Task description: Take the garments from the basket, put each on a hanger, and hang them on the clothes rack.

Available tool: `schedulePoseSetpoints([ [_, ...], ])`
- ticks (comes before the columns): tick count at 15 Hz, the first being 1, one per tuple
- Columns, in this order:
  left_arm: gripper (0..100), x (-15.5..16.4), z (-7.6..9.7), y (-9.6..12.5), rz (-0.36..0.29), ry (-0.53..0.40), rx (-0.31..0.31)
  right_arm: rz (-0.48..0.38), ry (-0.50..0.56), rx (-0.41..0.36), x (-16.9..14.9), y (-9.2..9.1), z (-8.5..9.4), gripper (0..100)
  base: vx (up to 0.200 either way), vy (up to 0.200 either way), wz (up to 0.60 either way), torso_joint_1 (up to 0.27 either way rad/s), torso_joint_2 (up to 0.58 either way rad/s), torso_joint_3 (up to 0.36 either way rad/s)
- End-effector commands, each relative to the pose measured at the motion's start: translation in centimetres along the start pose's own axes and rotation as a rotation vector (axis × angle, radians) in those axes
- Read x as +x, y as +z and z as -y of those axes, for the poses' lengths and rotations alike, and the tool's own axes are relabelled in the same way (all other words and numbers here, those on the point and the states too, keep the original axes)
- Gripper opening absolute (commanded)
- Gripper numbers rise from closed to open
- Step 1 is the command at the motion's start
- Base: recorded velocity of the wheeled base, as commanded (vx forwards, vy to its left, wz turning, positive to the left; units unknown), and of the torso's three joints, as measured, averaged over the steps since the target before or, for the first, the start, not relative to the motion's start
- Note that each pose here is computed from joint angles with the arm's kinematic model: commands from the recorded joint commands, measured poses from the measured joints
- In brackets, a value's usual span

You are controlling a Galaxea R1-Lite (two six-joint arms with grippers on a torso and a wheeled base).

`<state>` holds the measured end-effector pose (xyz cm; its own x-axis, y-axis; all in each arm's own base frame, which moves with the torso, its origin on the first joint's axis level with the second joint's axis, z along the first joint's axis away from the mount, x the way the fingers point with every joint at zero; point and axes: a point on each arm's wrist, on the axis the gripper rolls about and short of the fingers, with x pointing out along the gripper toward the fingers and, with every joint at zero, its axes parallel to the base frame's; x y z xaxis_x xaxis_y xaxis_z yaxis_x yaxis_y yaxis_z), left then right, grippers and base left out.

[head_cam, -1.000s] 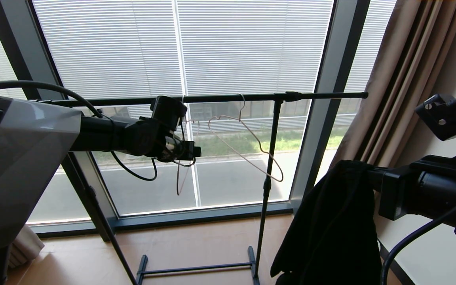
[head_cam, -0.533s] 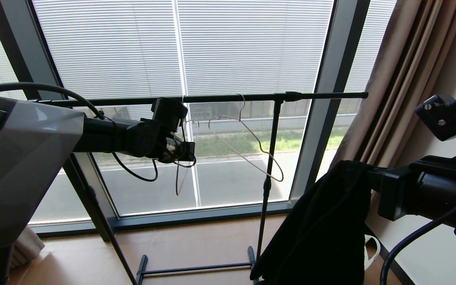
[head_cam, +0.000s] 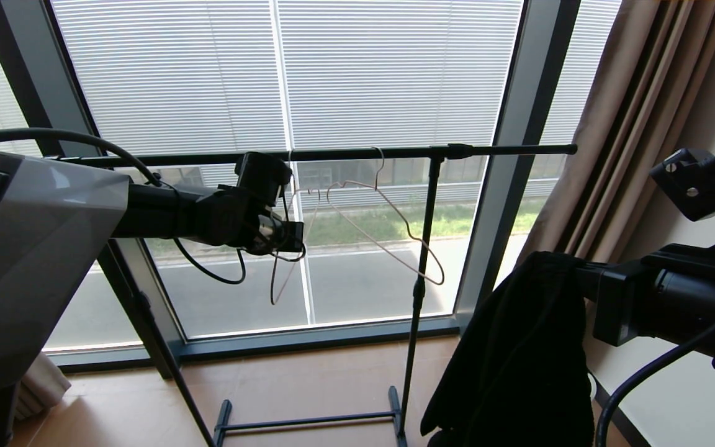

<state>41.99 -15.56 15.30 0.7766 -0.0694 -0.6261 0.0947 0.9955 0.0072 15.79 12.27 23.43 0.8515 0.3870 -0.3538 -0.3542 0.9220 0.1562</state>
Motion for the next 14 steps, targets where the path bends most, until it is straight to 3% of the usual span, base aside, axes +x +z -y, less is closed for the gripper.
schedulePoseSetpoints([
  [1, 0, -0.6, -0.1, 0.4, 0.014, -0.002, -0.004, 0.0, 0.001, 0.001, 0.0, 0.0, 0.0, 0, 0.0, 0.0, 0.0, 0.0, 0.0, 0.0],
  [14, 0, -2.5, -0.6, 0.9, 0.035, -0.002, -0.01, -0.002, -0.001, 0.0, 0.0, -0.1, 0.0, 0, 0.0, 0.0, 0.0, 0.0, 0.0, 0.0],
])
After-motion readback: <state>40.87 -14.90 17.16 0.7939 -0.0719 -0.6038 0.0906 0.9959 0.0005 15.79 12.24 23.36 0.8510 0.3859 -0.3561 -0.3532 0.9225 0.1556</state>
